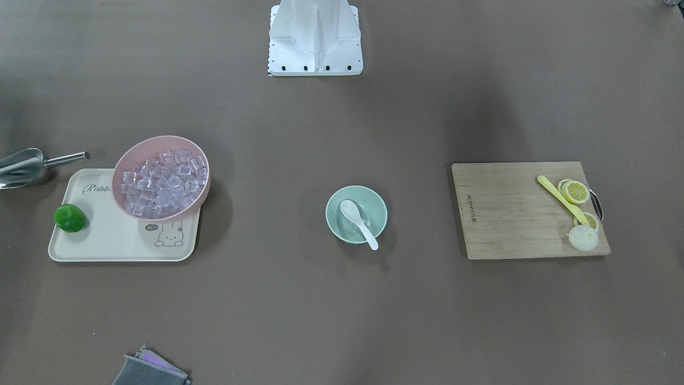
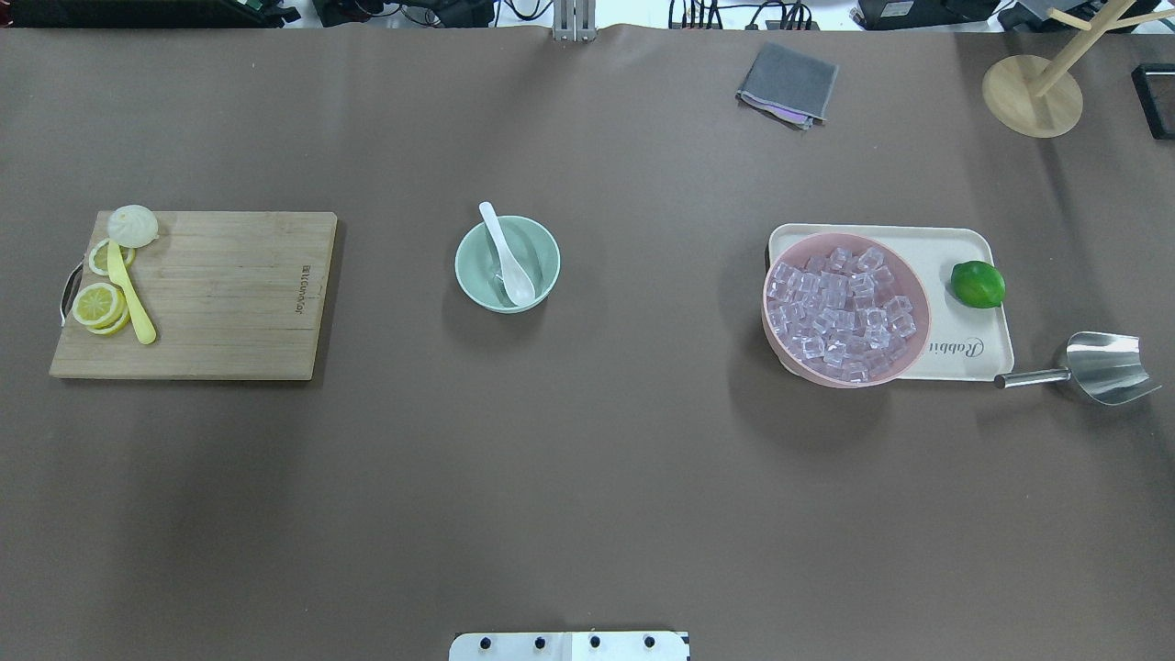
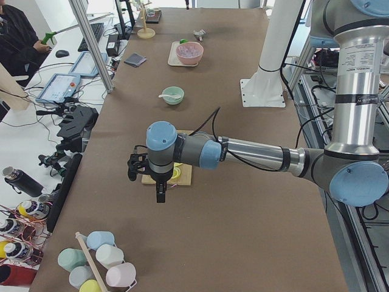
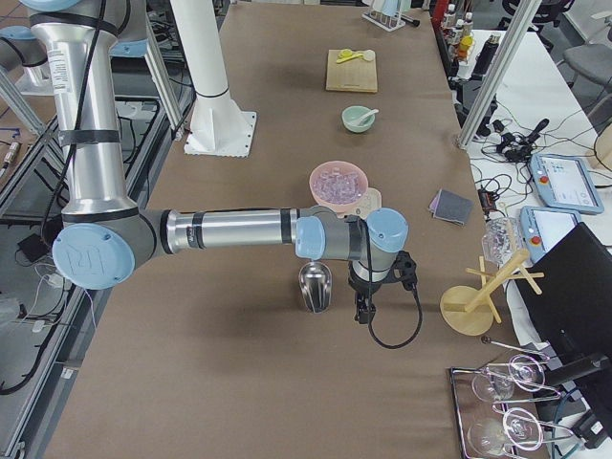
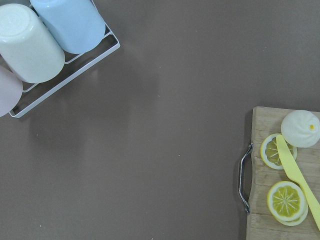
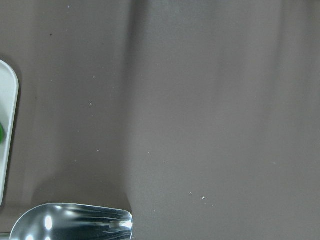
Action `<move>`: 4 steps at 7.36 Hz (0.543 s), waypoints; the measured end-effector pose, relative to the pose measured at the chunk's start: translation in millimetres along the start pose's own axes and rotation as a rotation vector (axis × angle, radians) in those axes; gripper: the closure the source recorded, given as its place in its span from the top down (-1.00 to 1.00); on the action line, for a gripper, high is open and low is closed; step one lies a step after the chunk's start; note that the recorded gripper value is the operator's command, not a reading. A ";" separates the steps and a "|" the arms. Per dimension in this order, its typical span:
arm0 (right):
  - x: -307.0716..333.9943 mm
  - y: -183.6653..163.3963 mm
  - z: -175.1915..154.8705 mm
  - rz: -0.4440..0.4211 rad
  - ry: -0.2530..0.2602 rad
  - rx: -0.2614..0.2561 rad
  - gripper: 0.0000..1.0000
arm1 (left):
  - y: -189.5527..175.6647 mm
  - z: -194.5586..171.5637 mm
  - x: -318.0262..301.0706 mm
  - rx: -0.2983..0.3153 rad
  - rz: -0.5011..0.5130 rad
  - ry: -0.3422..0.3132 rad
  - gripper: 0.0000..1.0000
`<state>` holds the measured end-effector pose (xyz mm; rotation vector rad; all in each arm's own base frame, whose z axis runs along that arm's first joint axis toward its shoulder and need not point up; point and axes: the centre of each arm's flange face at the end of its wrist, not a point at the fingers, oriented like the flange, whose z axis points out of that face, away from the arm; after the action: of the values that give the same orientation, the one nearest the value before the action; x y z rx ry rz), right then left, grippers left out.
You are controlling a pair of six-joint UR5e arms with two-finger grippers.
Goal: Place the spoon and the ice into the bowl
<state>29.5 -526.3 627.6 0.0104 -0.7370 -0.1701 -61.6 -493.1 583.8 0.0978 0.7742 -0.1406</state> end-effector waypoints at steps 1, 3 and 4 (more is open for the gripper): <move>0.3 0.2 -0.2 0.000 0.001 0.000 1.00 | -0.6 0.6 -0.2 -0.001 -0.001 0.000 0.96; 0.7 0.3 -0.5 -0.003 0.004 0.000 1.00 | -1.5 1.8 -0.9 -0.003 -0.005 0.000 0.96; 0.8 0.3 -0.5 -0.004 0.005 0.001 1.00 | -2.6 1.6 -0.2 -0.003 -0.004 0.000 0.96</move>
<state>30.5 -526.1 627.8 0.0128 -0.7323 -0.1736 -61.0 -495.9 585.0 0.0939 0.7746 -0.1432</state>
